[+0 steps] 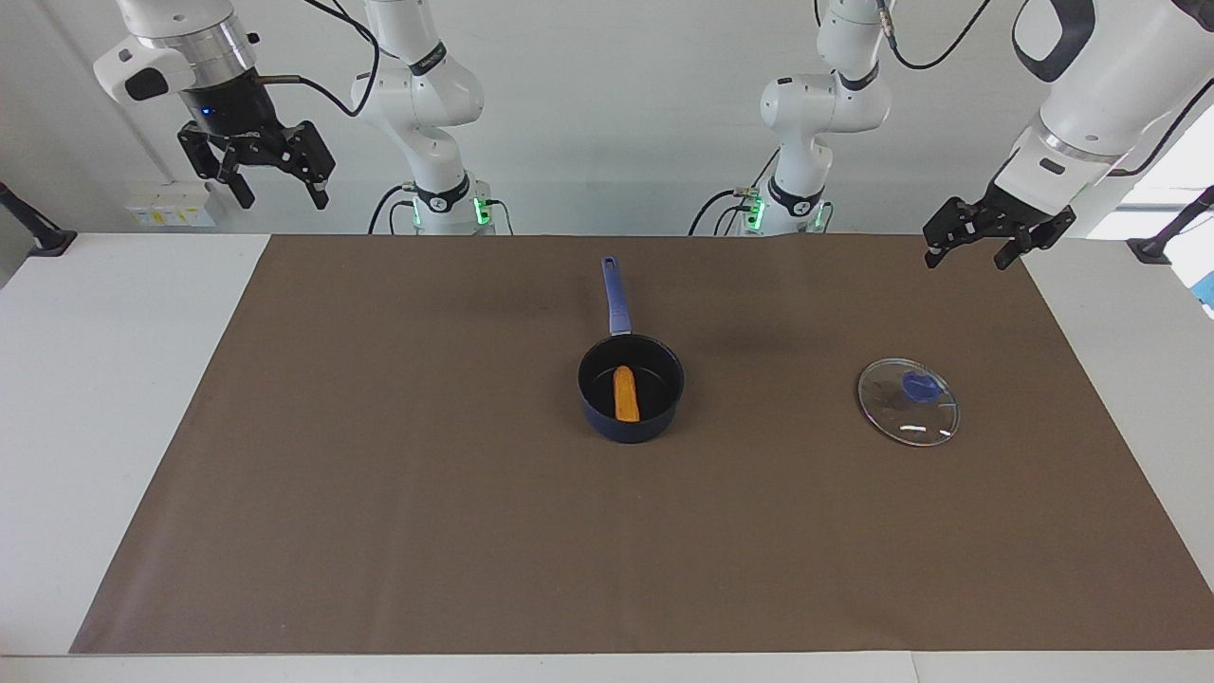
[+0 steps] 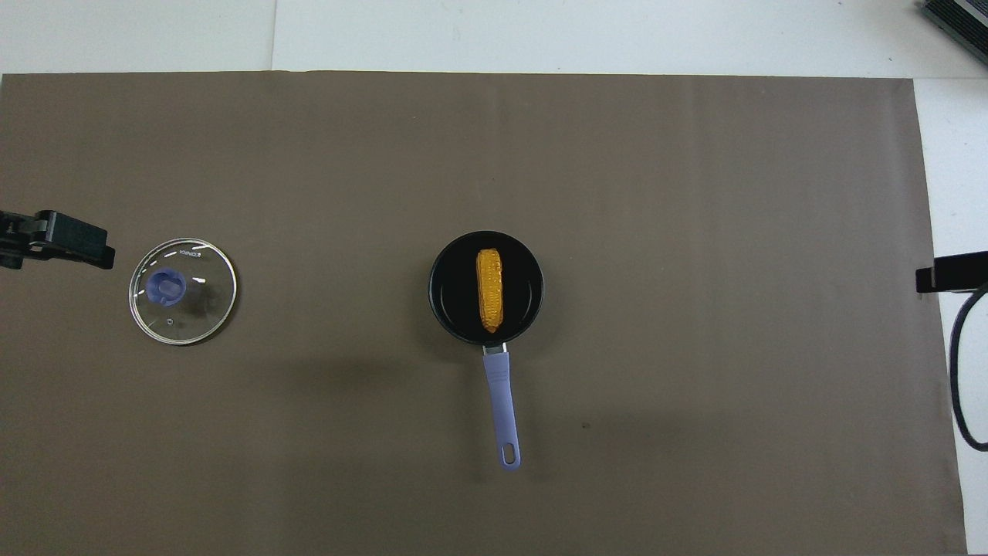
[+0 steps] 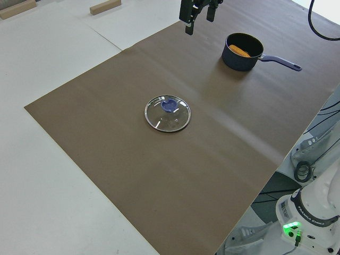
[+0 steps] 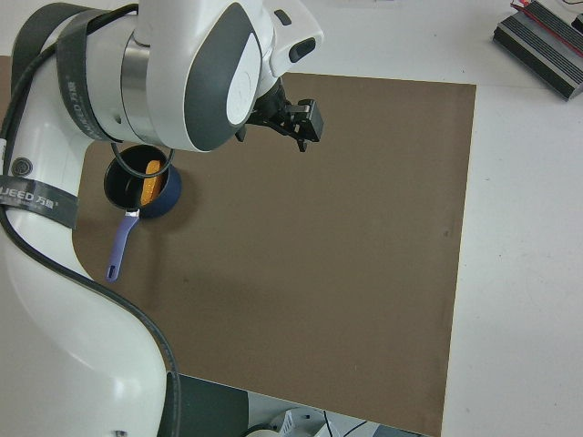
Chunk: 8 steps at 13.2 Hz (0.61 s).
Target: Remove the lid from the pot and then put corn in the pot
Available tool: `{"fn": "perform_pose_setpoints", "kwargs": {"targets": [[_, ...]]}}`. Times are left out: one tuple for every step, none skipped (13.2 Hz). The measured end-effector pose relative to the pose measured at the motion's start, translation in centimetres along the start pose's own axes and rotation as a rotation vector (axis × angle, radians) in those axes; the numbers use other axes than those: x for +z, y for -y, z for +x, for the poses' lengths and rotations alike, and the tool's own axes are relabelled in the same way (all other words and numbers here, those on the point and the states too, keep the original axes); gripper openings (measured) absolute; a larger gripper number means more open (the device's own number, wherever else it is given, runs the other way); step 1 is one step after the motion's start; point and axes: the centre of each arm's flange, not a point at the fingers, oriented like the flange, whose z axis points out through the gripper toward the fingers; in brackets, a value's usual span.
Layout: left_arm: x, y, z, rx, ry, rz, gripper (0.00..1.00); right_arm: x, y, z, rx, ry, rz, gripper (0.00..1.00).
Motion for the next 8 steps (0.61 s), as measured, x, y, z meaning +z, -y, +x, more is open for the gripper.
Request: {"fn": "perform_pose_setpoints", "kwargs": {"targets": [[0.0, 0.0, 0.0, 0.000, 0.000, 0.000, 1.00, 0.1, 0.0, 0.0, -0.005, 0.002, -0.004, 1.00], [0.0, 0.0, 0.0, 0.000, 0.000, 0.000, 1.00, 0.2, 0.1, 0.0, -0.012, 0.004, -0.005, 1.00], [0.0, 0.0, 0.0, 0.000, 0.000, 0.000, 1.00, 0.3, 0.4, 0.1, -0.021, 0.005, -0.005, 1.00], [0.0, 0.0, 0.0, 0.000, 0.000, 0.000, 1.00, 0.3, 0.8, 0.1, -0.030, 0.007, -0.005, 1.00], [0.0, 0.0, 0.0, 0.000, 0.000, 0.000, 1.00, 0.4, 1.2, 0.1, -0.038, 0.007, -0.005, 1.00], [0.0, 0.0, 0.0, 0.000, 0.000, 0.000, 1.00, 0.4, 1.4, 0.1, -0.043, 0.008, -0.005, 1.00], [0.0, 0.0, 0.0, 0.000, 0.000, 0.000, 1.00, 0.4, 1.5, 0.0, -0.044, 0.011, -0.005, 1.00], [0.0, 0.0, 0.0, 0.000, 0.000, 0.000, 1.00, 0.5, 1.5, 0.0, -0.043, 0.015, -0.005, 1.00]]}}
